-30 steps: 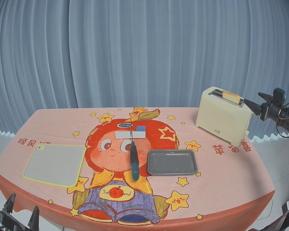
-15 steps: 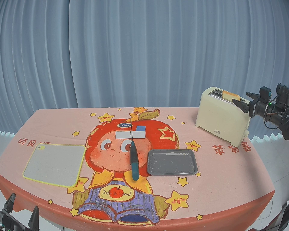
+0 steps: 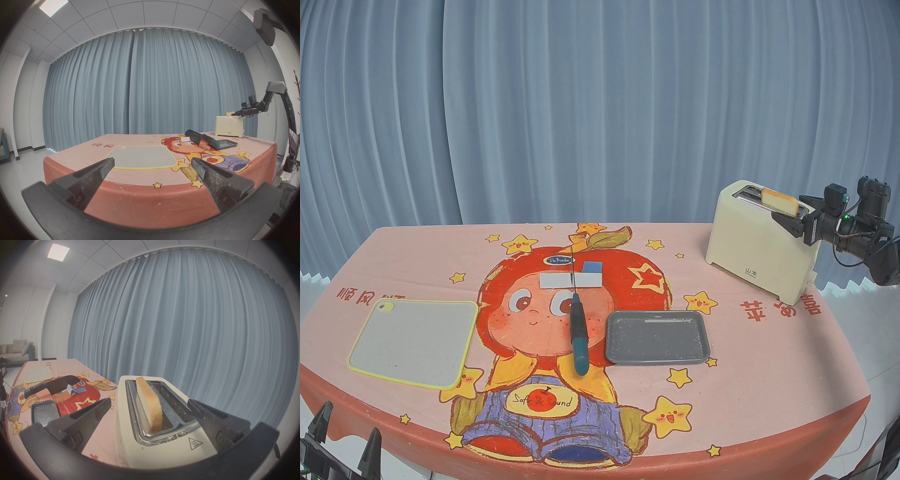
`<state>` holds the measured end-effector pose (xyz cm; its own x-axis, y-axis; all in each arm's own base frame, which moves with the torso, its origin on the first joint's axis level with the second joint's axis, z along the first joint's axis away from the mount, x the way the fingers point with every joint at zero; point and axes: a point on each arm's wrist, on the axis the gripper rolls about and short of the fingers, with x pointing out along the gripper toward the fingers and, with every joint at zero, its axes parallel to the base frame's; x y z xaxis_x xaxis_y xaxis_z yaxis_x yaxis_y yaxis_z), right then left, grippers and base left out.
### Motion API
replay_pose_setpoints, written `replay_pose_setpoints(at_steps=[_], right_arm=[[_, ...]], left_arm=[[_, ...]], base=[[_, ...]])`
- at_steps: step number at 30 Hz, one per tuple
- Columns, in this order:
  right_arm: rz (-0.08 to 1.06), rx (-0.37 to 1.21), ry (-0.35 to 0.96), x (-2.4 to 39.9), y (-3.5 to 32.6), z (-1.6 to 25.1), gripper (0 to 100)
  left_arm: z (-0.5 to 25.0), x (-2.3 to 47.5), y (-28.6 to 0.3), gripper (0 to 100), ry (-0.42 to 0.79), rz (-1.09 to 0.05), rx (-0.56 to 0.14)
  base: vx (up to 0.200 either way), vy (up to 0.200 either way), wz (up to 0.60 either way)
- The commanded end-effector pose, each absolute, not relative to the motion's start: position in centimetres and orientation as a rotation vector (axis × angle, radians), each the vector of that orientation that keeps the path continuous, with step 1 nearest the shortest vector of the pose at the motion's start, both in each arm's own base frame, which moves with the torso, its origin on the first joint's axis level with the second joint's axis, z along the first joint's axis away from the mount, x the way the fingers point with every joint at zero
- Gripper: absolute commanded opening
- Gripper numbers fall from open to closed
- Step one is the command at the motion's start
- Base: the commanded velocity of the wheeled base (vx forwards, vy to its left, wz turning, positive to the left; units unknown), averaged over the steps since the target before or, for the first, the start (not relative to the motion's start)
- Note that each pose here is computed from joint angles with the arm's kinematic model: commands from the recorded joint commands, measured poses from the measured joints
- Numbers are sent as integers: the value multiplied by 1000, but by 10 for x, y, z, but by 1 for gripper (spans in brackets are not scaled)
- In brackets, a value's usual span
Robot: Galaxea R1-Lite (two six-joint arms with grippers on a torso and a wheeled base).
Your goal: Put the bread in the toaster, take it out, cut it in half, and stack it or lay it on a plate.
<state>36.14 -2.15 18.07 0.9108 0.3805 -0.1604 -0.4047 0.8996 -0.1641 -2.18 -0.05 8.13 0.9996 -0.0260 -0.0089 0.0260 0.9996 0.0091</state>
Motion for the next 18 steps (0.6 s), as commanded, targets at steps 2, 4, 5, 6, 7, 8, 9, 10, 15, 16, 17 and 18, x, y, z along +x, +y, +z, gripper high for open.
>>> replay_pose_setpoints(at_steps=[2, 4, 5, 6, 7, 8, 9, 10, 15, 16, 17, 18], right_arm=[[410, -196, 128, 366, -21, 179, 100], [409, -196, 125, 366, -21, 180, 100], [411, -197, 121, 366, -21, 181, 100], [411, -197, 121, 366, -21, 182, 100], [412, -198, 119, 366, -20, 182, 0], [410, -199, 119, 366, -20, 182, 0], [411, -199, 120, 367, -20, 181, 0], [412, -198, 122, 367, -20, 181, 0], [420, -197, 123, 366, -17, 181, 0], [420, -197, 123, 366, -17, 181, 0], [418, -197, 123, 366, -17, 181, 0], [418, -199, 120, 366, -17, 182, 0]], left_arm=[[76, -21, -1, 100, 26, -26, 9], [76, -21, -1, 100, 26, -26, 9], [76, -20, -1, 100, 27, -26, 9], [76, -20, -1, 100, 27, -26, 9], [76, -21, -1, 100, 26, -26, 9], [76, -21, -1, 100, 26, -26, 9], [76, -21, -1, 100, 26, -26, 9], [76, -21, -1, 100, 26, -26, 9], [76, -21, -1, 100, 26, -26, 9], [76, -21, -1, 100, 26, -26, 9], [76, -21, -1, 100, 26, -26, 9], [76, -21, -1, 100, 26, -26, 9]], base=[[0, 0, 0], [0, 0, 0], [0, 0, 0], [0, 0, 0], [0, 0, 0], [0, 0, 0], [0, 0, 0], [0, 0, 0], [0, 0, 0], [0, 0, 0], [0, 0, 0], [0, 0, 0]])
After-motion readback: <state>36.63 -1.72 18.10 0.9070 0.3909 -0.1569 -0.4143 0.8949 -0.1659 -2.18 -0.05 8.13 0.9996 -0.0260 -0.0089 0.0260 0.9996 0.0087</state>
